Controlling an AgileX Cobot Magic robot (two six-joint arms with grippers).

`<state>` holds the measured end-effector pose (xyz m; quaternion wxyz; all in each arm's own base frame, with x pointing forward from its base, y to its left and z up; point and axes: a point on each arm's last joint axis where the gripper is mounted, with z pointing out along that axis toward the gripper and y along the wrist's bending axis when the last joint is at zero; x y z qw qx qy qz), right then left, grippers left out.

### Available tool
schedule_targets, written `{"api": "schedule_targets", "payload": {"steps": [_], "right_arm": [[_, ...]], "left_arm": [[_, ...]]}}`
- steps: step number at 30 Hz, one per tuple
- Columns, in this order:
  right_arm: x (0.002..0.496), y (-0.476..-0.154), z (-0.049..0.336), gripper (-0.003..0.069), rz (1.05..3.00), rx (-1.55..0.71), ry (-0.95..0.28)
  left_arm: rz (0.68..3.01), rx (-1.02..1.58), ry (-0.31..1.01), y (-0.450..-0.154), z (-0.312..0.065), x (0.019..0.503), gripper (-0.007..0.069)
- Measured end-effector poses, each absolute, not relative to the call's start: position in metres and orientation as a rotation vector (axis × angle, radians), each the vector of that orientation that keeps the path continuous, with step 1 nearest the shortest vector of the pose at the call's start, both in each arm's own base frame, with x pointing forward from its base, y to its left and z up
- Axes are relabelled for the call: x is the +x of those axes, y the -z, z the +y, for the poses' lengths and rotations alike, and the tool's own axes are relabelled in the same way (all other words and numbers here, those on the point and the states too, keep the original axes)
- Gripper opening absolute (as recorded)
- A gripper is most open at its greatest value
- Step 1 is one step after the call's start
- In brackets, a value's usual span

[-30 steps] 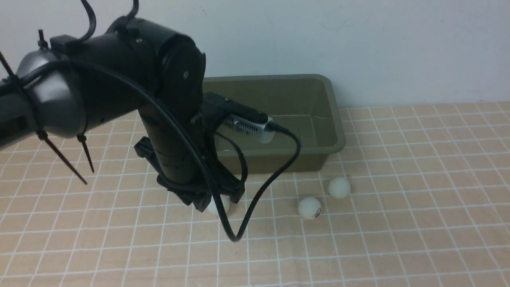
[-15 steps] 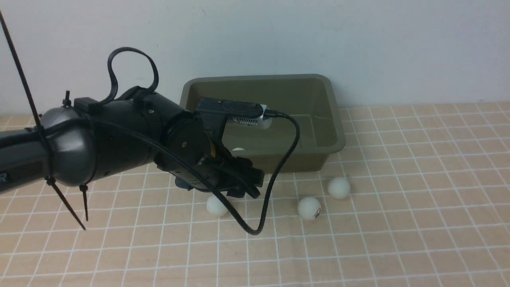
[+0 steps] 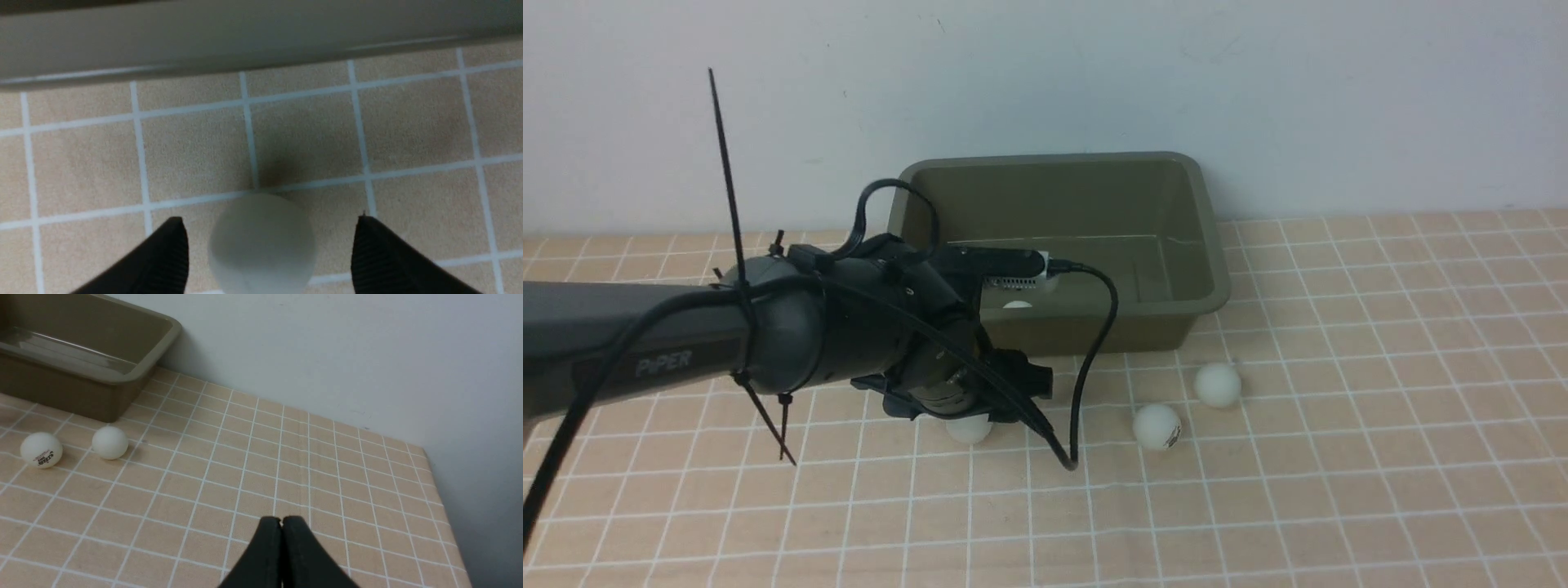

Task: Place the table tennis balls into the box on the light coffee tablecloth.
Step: 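Reach for and grasp a ping pong ball on the table beside the basket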

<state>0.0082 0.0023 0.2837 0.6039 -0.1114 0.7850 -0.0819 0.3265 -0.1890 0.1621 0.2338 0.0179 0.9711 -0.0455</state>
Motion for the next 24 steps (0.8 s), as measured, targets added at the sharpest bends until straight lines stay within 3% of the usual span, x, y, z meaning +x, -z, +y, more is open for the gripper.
{"api": "schedule_targets", "payload": {"steps": [7, 11, 16, 20, 24], "right_arm": [[0.008, -0.284, 0.002, -0.0018, 1.817, -0.258, 0.19], [0.008, -0.284, 0.002, -0.0018, 1.817, -0.258, 0.19], [0.008, -0.284, 0.002, -0.0018, 1.817, -0.258, 0.19], [0.008, -0.284, 0.002, -0.0018, 1.817, -0.258, 0.19], [0.008, -0.284, 0.002, -0.0018, 1.817, -0.258, 0.19]], "left_arm": [[2.671, 0.046, 0.093, -0.151, -0.189, 0.329, 0.0443], [2.692, 0.041, 0.064, -0.148, -0.187, 0.328, 0.0317], [2.723, 0.103, 0.042, -0.15, -0.187, 0.324, 0.0312], [2.712, 0.249, 0.161, -0.177, -0.202, 0.308, 0.0312], [2.554, 0.479, 0.346, -0.223, -0.222, 0.295, 0.0312]]}}
